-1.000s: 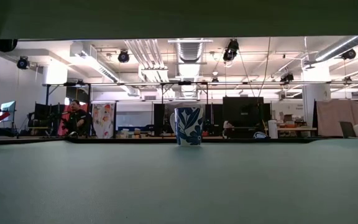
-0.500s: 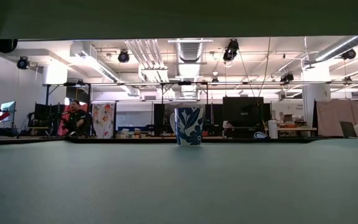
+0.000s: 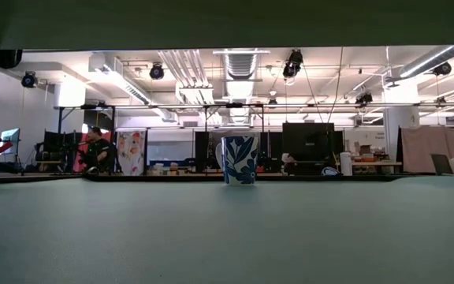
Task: Place coffee mugs
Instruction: Put the light blue mug on the shelf, then put the blue patterned mug on the shelf
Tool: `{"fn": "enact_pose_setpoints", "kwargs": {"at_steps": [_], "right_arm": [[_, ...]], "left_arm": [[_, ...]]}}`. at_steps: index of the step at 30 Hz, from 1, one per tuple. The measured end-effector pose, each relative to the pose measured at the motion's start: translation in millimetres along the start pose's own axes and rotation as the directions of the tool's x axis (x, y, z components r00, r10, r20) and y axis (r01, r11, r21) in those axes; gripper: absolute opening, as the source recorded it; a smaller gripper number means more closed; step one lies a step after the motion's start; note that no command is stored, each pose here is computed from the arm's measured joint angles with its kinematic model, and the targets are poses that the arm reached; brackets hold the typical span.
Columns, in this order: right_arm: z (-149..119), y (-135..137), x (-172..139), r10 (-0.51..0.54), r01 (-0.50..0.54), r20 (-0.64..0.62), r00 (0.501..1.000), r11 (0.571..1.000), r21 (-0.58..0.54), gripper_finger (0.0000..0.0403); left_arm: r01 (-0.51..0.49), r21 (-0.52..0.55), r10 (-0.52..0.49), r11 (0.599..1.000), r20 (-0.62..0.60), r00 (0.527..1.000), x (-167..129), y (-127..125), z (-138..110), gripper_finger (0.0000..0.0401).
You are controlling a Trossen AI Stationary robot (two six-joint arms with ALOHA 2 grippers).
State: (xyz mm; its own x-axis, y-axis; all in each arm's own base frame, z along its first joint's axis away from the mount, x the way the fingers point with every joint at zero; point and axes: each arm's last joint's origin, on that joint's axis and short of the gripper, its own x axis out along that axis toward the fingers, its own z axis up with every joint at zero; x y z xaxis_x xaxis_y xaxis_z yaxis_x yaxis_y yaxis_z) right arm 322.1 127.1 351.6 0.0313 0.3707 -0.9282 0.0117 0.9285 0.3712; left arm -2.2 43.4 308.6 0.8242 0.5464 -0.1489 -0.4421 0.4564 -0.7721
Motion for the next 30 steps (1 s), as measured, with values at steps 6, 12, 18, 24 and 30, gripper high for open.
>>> {"fn": "enact_pose_setpoints", "kwargs": {"at_steps": [6,12,18,24,30], "right_arm": [[0.8,2.2,2.4,0.008,-0.008,-0.003,1.0,1.0,-0.019,0.0043],[0.0,3.5,-1.9,0.012,-0.012,0.007,1.0,0.999,-0.031,0.0067],[-1.0,10.8,-21.2,0.053,-0.047,0.072,0.996,0.995,-0.086,0.0082],[0.1,13.1,-46.5,0.027,-0.002,0.199,0.98,0.992,-0.124,0.0082],[9.6,-13.4,-67.9,-0.142,0.149,0.33,0.933,0.989,0.006,0.0082]], "left_arm": [[0.0,0.0,0.0,1.0,0.0,1.0,0.0,0.0,0.0,0.0079],[0.0,0.0,0.0,1.0,-0.001,1.0,0.0,0.0,0.0,0.0079],[0.0,0.0,0.0,1.0,-0.003,1.0,0.0,0.0,-0.1,0.0079],[0.0,0.011,0.001,1.0,-0.026,1.0,0.0,0.0,-0.8,0.0079],[0.0,0.025,0.001,1.0,-0.027,1.0,0.0,0.0,-0.8,0.0079]]}}
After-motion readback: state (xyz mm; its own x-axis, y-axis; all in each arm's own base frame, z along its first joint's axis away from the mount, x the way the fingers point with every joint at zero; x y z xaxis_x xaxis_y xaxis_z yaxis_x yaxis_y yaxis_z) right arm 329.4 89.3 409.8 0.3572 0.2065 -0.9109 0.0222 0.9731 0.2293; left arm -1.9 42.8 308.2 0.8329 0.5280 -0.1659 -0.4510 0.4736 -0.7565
